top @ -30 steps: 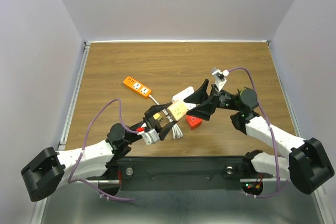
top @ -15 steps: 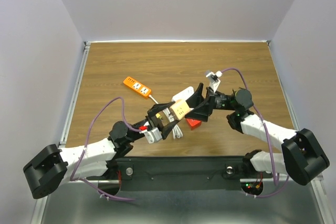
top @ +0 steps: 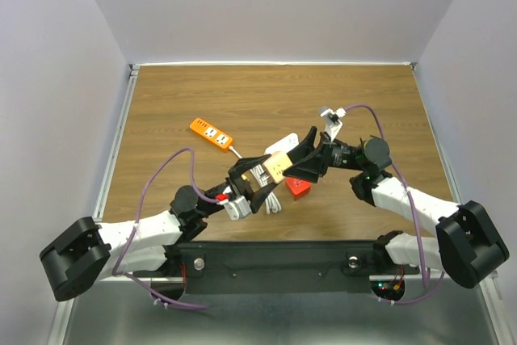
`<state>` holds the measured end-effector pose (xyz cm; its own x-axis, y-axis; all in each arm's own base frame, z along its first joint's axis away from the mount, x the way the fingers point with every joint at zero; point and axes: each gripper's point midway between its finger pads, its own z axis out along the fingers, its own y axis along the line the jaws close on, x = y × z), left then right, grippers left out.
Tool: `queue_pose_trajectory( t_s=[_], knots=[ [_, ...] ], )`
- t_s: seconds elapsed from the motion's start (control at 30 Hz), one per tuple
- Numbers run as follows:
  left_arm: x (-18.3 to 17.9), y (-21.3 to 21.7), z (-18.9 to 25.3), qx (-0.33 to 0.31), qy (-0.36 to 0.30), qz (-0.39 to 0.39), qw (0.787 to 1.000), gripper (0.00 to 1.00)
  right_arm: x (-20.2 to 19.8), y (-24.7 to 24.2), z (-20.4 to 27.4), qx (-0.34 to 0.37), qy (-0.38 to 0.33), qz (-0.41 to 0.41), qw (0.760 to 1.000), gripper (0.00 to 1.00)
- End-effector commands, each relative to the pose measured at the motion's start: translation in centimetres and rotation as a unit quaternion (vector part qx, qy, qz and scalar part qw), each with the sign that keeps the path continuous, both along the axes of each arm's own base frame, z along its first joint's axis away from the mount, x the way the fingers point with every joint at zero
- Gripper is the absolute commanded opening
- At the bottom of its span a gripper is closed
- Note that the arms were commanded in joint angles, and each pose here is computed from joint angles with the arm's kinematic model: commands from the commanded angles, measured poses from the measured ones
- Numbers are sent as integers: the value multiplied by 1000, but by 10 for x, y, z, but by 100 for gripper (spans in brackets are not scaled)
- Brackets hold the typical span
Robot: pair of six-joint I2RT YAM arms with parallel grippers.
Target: Insert the plug
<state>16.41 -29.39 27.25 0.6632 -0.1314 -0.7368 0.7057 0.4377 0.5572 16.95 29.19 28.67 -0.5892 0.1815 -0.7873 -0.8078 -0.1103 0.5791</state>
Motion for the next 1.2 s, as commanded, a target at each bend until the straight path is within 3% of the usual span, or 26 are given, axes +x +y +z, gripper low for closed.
queue_pose_trajectory(
  t_s=[0.0, 0.1, 0.2, 0.27, 0.3, 0.37, 0.4, 0.73, 1.17],
  knots=[
    [-8, 21, 79, -133, -78, 12, 988, 0, -18, 0, 26, 36, -73, 13, 997, 42],
    [-5, 18, 72, -128, -62, 11, 990, 0, -15, -2, 29, 43, -83, -7, 996, 14],
    [-6, 17, 65, -124, -49, 3, 991, 3, -11, -2, 30, 47, -88, -21, 995, 1],
    [-4, 17, 61, -123, -42, 6, 992, 9, -7, 0, 28, 45, -85, -24, 995, 0],
    [-3, 18, 59, -121, -38, 8, 992, 21, -5, 1, 28, 46, -84, -28, 995, 1],
    [0, 18, 56, -119, -31, 15, 992, 32, -2, 1, 30, 48, -88, -36, 994, 0],
    [3, 19, 53, -120, -24, 23, 992, 44, 2, 1, 30, 50, -87, -45, 994, 1],
    [13, 30, 38, -111, 19, 55, 992, 99, 31, 6, 34, 50, -117, -101, 987, 0],
    [13, 51, 21, -116, 61, 80, 988, 99, 68, 18, 26, 26, -131, -137, 981, 0]
  ],
)
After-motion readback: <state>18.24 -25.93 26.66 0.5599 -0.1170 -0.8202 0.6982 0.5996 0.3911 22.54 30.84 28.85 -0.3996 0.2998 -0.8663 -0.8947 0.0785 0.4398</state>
